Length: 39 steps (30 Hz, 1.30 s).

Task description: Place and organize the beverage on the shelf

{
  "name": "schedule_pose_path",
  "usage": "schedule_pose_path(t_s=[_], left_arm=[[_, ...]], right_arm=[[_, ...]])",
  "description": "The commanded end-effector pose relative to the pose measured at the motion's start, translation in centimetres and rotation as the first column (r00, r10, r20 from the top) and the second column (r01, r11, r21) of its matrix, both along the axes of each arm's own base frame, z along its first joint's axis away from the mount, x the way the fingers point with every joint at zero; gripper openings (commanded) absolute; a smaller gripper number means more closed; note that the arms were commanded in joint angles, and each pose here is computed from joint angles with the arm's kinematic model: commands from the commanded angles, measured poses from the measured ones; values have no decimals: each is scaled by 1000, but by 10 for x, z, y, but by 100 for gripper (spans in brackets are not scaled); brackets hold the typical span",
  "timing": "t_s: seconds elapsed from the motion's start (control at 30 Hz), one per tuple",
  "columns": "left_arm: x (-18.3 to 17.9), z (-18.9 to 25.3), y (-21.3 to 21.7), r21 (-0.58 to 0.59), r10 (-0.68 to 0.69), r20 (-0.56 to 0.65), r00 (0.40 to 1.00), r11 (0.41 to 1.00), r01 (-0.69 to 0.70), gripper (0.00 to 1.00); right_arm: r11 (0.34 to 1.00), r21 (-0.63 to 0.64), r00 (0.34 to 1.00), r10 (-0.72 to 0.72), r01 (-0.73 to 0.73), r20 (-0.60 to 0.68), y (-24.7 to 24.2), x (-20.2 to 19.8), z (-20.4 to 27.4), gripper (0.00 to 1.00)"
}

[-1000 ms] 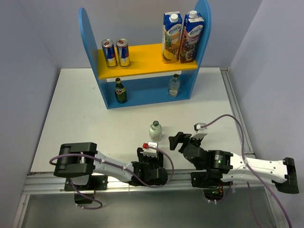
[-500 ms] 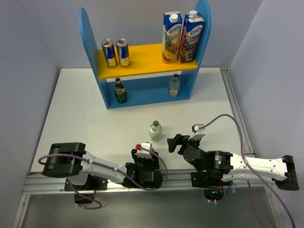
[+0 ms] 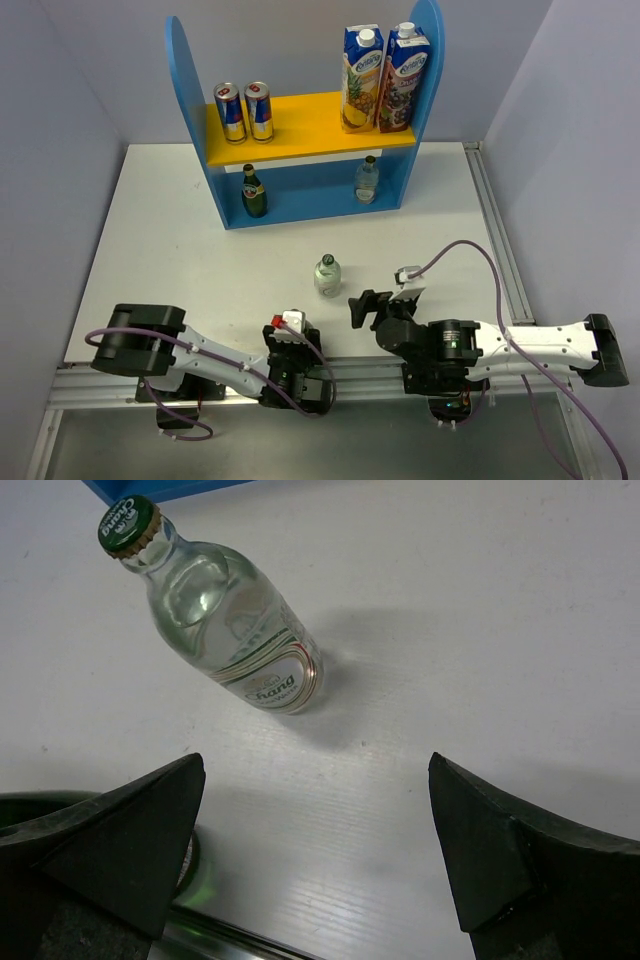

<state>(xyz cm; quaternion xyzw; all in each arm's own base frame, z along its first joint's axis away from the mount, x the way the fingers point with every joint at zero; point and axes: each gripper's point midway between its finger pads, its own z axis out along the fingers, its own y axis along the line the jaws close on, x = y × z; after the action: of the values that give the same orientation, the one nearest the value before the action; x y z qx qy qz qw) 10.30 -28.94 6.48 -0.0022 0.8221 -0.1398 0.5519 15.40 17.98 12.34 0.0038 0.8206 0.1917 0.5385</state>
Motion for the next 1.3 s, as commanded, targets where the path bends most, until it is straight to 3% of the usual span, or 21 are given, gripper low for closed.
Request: schedule_pose_path(t_s=[0.0, 0.47, 0.5, 0.53, 0.6, 0.67, 0.73, 0.77, 0.8, 0.87, 1.1, 1.27], left_arm=[[10, 38, 0, -114, 78, 127, 989, 991, -64, 0], [6, 39, 5, -128, 94, 135, 986, 989, -77, 0], [6, 38, 6, -73, 68, 145, 987, 996, -58, 0], [4, 40, -5, -125, 64, 124, 990, 991, -48, 0], [3, 38, -9, -52, 17, 123, 992, 999, -10, 0], [6, 39, -16, -110, 21, 96, 995, 994, -10, 0], [12, 29, -12, -13, -45, 69, 997, 999, 46, 0], [10, 40, -37, -152, -79, 45, 996, 985, 85, 0], [15, 38, -34, -75, -138, 61, 989, 987, 142, 0], [24, 37, -25, -132, -140, 41, 989, 981, 144, 0], [57, 58, -1, -27, -70, 77, 995, 997, 73, 0], [89, 86, 15, -42, -45, 110, 993, 998, 50, 0]], right_arm=[[999, 18, 998, -49, 49, 32, -1, 5, 12, 100], [999, 10, 998, -51, 50, 44, 0, 2, 14, 100], [999, 11, 998, -50, 49, 45, 0, 2, 14, 100], [999, 17, 998, -47, 47, 44, 1, 1, 14, 100], [999, 17, 998, -49, 48, 45, -1, 1, 14, 100], [998, 24, 998, -53, 52, 43, -1, 1, 15, 100], [998, 31, 997, -57, 55, 42, -3, 1, 15, 100], [998, 34, 998, -54, 53, 41, -3, 1, 15, 100], [998, 36, 997, -55, 53, 45, -3, 1, 15, 100], [998, 44, 998, -50, 48, 45, -3, 0, 16, 100], [998, 45, 998, -43, 41, 47, -2, 0, 16, 100], [997, 59, 998, -44, 41, 48, -3, 0, 17, 100]])
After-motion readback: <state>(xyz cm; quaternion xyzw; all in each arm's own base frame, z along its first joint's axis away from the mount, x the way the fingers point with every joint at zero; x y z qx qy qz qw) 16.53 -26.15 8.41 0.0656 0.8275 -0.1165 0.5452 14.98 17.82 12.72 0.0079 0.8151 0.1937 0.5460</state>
